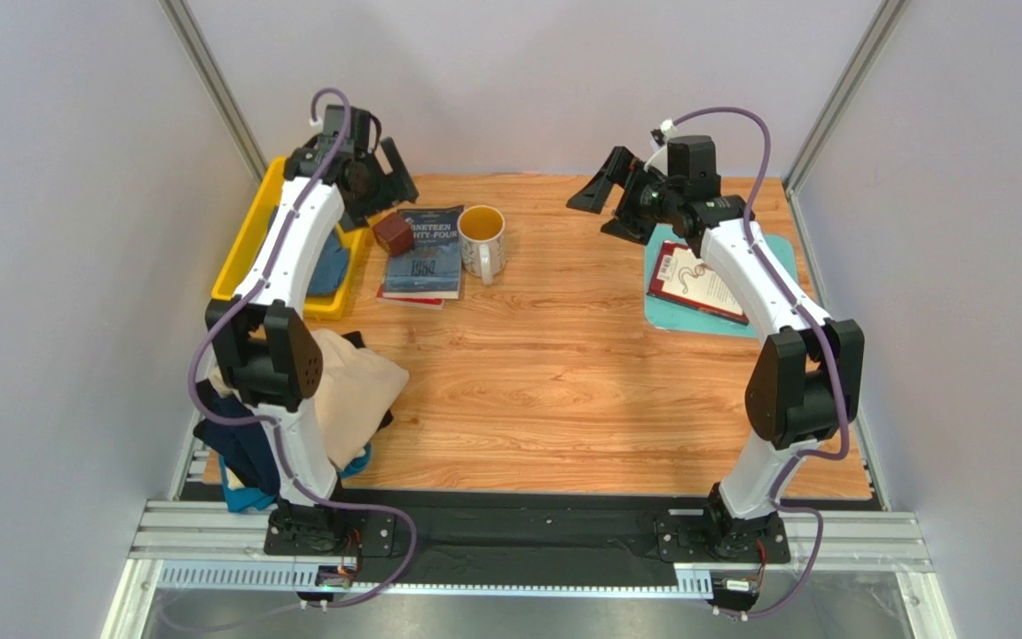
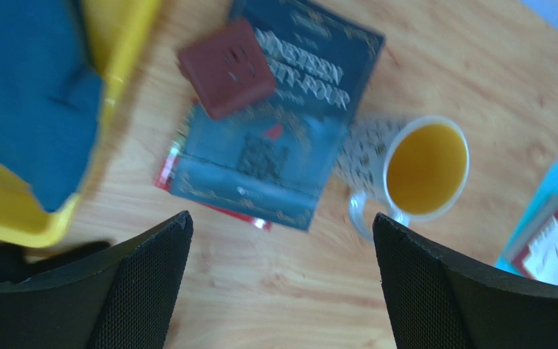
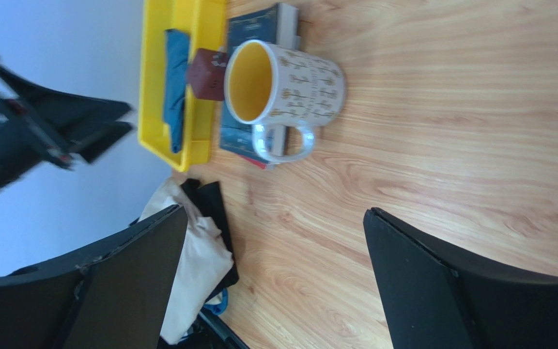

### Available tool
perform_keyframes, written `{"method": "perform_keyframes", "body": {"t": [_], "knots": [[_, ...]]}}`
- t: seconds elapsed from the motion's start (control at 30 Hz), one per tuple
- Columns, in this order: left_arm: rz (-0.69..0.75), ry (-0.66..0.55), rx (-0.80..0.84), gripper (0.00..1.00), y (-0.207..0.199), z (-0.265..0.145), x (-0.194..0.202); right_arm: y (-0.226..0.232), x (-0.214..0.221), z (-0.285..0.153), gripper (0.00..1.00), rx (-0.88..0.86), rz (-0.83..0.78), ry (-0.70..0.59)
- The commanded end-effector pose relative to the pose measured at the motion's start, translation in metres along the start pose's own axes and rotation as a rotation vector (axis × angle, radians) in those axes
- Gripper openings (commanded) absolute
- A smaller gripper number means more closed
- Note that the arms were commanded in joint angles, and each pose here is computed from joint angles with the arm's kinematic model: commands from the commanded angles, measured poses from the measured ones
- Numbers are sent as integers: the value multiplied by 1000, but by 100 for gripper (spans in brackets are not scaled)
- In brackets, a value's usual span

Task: Fold and stack the t-shirts
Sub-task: Grab crumpled tshirt from bin with the left arm

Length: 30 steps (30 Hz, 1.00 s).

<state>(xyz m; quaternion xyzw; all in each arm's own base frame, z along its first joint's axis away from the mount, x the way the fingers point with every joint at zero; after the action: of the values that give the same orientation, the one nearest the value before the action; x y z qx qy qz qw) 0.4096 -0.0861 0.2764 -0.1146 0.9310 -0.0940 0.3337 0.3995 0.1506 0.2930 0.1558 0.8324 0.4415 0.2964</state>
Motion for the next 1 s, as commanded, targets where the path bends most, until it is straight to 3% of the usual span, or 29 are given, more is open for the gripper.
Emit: {"method": "perform_keyframes", "body": {"t": [0.0, 0.4, 0.53, 0.67, 0.97], "knots": [[23, -20, -285, 99, 25, -8, -33, -6, -12, -35, 100, 176, 19, -123], [-161, 35, -496, 100, 99, 52, -45, -41, -9, -77, 100, 287, 97, -174], [-132, 48, -557, 98, 110, 68, -43, -44, -7, -76, 100, 290, 103, -153], [-152, 89, -554, 94, 122, 82, -35, -49, -5, -73, 100, 329, 124, -132], [-154, 95, -521, 95, 128, 112, -37, -50, -5, -74, 100, 327, 107, -110]]}}
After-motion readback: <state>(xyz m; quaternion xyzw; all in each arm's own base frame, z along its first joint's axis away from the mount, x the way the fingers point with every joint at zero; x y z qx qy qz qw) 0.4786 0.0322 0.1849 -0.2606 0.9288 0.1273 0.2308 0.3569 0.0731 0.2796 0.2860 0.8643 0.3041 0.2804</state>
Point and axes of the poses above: each gripper's point midway between its finger pads, its own z axis out along the fingers, its own y axis along the line the jaws close on, x = y × z, the point moved 9 cm from there along -z, back along the fingers, and after that the axes turned 10 degrees about z, right-handed, at the moved point
